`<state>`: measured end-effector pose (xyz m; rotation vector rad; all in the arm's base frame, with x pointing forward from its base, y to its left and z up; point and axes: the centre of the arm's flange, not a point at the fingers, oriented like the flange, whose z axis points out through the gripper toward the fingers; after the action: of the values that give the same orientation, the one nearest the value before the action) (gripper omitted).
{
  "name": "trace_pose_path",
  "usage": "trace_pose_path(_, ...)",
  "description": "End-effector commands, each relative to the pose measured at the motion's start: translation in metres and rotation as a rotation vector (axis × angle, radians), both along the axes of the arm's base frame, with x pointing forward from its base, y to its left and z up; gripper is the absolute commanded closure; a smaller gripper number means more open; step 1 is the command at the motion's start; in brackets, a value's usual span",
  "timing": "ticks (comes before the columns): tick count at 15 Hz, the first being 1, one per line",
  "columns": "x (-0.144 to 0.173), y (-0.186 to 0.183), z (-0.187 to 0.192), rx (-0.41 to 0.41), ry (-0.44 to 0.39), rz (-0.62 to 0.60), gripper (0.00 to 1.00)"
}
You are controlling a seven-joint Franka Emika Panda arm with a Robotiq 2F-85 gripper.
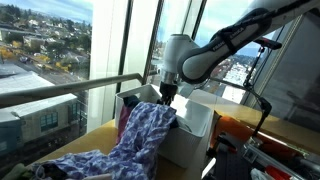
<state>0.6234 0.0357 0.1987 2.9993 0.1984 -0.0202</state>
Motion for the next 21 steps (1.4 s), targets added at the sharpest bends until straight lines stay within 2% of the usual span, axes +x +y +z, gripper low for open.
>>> trace_pose_path(1, -0.008, 0.006, -0.032, -0.003, 0.066, -0.002, 0.0)
trace_pose_path(7, -0.019, 0.019, -0.099, -0.017, 0.153, -0.006, 0.0)
trace_pose_path(8, -0.02, 0.019, -0.104, -0.016, 0.158, -0.012, 0.25)
trace_pose_path(9, -0.02, 0.018, -0.106, -0.016, 0.155, -0.013, 0.28)
trace_pose_path(11, -0.018, 0.016, -0.099, -0.008, 0.146, -0.023, 0.4)
trace_pose_path(17, -0.017, 0.01, -0.059, 0.007, 0.099, -0.039, 0.87)
trace_pose_path(19, -0.017, 0.007, -0.04, 0.008, 0.078, -0.041, 0.98)
trace_pose_path(21, -0.016, 0.005, -0.02, 0.011, 0.053, -0.042, 0.95)
